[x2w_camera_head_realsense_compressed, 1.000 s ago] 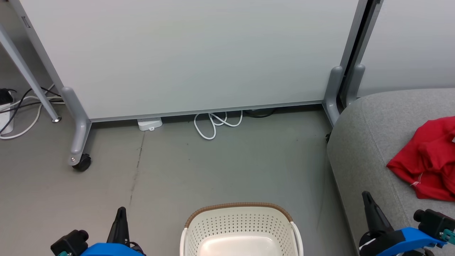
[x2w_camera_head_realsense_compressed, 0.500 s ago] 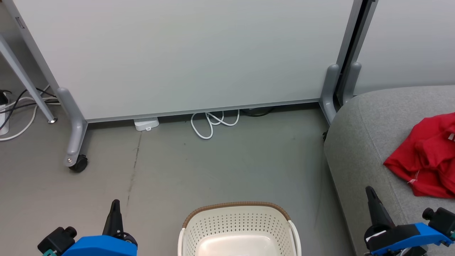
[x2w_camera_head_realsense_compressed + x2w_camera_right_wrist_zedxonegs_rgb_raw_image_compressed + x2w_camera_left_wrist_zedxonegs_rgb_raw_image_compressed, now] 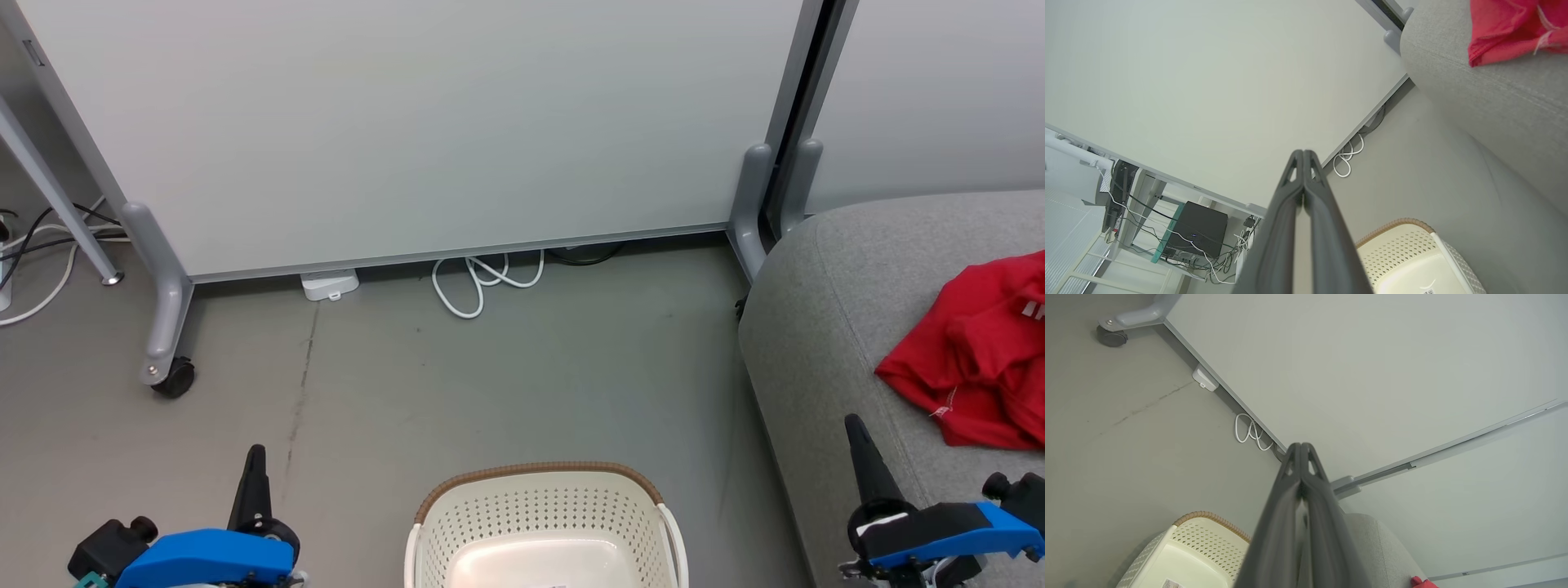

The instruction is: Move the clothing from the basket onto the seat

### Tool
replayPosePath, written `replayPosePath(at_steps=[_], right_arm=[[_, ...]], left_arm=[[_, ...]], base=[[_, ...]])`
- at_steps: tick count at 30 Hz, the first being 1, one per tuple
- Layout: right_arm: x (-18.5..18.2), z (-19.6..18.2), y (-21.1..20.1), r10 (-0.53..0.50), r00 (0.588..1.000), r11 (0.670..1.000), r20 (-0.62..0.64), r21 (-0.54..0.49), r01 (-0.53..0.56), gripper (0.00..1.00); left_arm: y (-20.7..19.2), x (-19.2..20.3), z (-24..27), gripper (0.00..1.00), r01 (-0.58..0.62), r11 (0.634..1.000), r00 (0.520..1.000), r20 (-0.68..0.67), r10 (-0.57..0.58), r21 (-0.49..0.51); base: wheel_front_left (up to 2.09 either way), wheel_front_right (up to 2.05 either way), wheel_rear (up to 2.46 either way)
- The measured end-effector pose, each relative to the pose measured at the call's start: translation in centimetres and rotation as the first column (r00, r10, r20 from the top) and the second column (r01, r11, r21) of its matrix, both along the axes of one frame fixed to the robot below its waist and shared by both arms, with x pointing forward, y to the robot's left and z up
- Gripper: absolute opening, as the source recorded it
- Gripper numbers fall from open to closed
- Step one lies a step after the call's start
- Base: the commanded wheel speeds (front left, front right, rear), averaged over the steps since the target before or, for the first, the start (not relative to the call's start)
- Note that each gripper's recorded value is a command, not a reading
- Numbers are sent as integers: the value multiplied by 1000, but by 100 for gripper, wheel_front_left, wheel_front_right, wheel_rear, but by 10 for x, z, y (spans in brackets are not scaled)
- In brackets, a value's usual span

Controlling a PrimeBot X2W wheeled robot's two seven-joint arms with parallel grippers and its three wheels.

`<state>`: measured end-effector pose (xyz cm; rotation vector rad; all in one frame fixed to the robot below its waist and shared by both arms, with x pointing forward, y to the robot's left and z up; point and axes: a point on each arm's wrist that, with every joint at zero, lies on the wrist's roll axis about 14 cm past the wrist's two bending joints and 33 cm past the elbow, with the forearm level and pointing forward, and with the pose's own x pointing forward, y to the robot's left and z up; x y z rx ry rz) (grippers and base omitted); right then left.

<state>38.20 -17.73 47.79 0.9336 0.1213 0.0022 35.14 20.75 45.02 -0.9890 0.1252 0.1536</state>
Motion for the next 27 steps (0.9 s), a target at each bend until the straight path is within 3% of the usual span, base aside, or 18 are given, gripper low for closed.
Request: replayPosePath(at_steps=[27], right_arm=[[4,10,-9,-46,999,960,12,278,41,0]], left_arm=[[-1,16,22,0,-4,967,997,72,23,-254]], base=[[0,0,0]])
